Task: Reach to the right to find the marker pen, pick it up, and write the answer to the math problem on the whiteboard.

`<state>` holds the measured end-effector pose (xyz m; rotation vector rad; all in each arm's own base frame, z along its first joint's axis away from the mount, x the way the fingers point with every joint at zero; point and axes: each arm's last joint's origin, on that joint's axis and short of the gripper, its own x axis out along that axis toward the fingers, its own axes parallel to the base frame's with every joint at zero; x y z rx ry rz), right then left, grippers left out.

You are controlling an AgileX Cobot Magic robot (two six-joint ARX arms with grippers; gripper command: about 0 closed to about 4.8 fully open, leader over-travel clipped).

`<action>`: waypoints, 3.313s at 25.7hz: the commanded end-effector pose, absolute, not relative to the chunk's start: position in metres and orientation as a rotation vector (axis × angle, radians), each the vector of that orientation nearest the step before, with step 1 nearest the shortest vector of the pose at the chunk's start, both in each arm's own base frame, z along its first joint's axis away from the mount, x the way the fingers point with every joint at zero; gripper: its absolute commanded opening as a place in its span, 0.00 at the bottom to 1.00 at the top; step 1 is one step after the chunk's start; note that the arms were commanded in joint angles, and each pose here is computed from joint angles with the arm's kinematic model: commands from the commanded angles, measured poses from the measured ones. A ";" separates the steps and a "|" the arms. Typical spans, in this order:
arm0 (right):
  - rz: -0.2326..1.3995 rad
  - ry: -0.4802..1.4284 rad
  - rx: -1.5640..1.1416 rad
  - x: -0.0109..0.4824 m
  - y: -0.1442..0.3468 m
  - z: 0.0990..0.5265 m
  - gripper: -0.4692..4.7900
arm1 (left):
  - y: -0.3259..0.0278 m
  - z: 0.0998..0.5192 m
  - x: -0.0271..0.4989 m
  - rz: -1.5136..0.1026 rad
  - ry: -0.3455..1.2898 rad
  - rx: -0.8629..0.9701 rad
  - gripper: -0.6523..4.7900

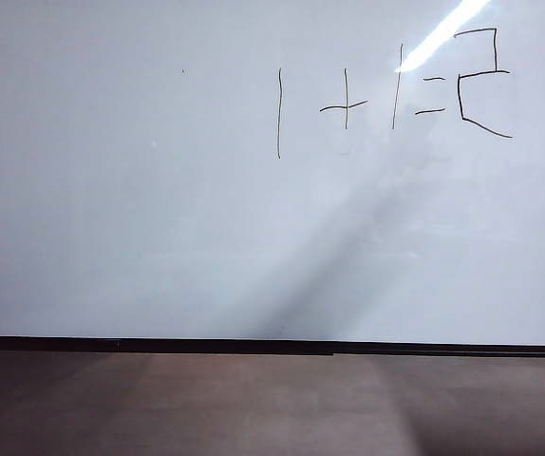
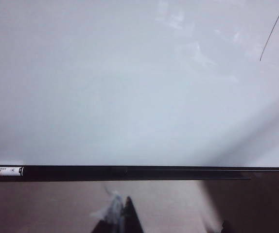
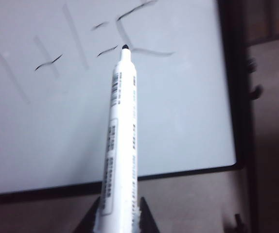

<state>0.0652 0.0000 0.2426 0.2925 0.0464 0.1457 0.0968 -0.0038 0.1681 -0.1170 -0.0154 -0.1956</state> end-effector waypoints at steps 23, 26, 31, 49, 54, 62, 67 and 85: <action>0.172 0.041 0.289 0.062 0.002 0.243 0.10 | -0.004 0.169 0.097 -0.201 -0.024 -0.111 0.11; 0.171 0.043 0.289 0.062 0.002 0.243 0.10 | -0.004 0.169 0.097 -0.201 -0.024 -0.111 0.11; 0.195 0.056 0.287 0.065 0.002 0.237 0.10 | -0.004 0.169 0.097 -0.200 -0.024 -0.111 0.11; 0.055 0.068 0.212 0.097 -0.004 0.158 0.10 | -0.004 0.169 0.097 -0.201 -0.024 -0.111 0.11; 0.051 0.042 0.182 0.097 -0.004 0.161 0.10 | -0.004 0.169 0.097 -0.201 -0.024 -0.111 0.11; 0.050 0.045 0.183 0.097 -0.004 0.160 0.10 | -0.004 0.169 0.097 -0.201 -0.024 -0.111 0.11; 0.050 0.045 0.183 0.097 -0.004 0.160 0.10 | -0.004 0.169 0.097 -0.201 -0.024 -0.111 0.11; 0.048 0.046 0.183 0.097 -0.004 0.160 0.10 | -0.004 0.169 0.097 -0.201 -0.024 -0.111 0.11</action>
